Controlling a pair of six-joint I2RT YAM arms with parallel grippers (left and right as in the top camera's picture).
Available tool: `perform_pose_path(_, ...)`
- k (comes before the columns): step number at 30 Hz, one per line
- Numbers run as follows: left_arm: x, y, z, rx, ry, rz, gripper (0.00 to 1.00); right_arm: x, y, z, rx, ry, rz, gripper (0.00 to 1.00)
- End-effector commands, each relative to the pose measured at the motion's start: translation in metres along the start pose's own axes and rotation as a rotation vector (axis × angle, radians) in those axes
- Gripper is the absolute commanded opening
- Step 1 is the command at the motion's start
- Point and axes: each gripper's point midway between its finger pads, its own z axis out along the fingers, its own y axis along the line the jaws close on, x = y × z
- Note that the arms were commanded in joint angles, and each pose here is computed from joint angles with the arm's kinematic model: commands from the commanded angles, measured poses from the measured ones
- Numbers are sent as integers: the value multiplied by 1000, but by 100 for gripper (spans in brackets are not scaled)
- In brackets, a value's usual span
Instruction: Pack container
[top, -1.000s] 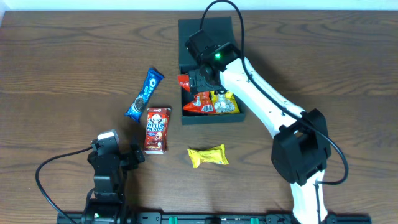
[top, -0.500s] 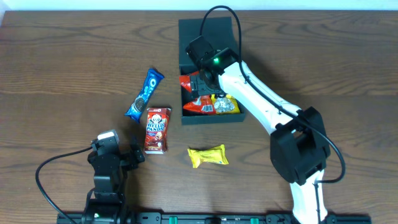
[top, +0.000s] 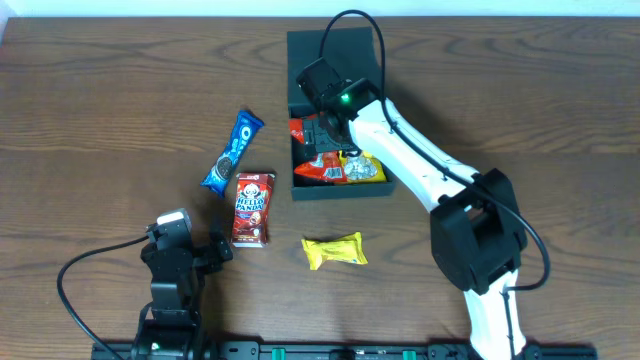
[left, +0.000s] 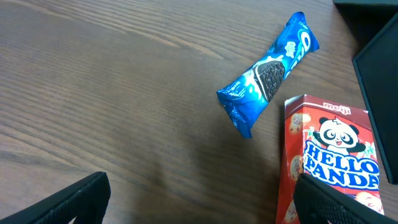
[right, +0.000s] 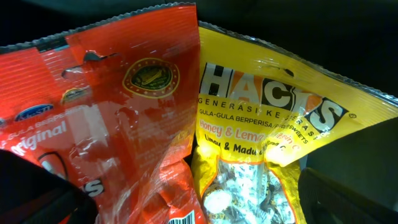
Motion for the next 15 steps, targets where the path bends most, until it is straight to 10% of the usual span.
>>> perform_pose_path(1,11,7,3,-29,22,-1,95,-23,6,-49,-60,-105,9,99)
perform_pose_path(15,11,7,3,-29,22,-1,95,10,-73,-208,59,-247,-82,99)
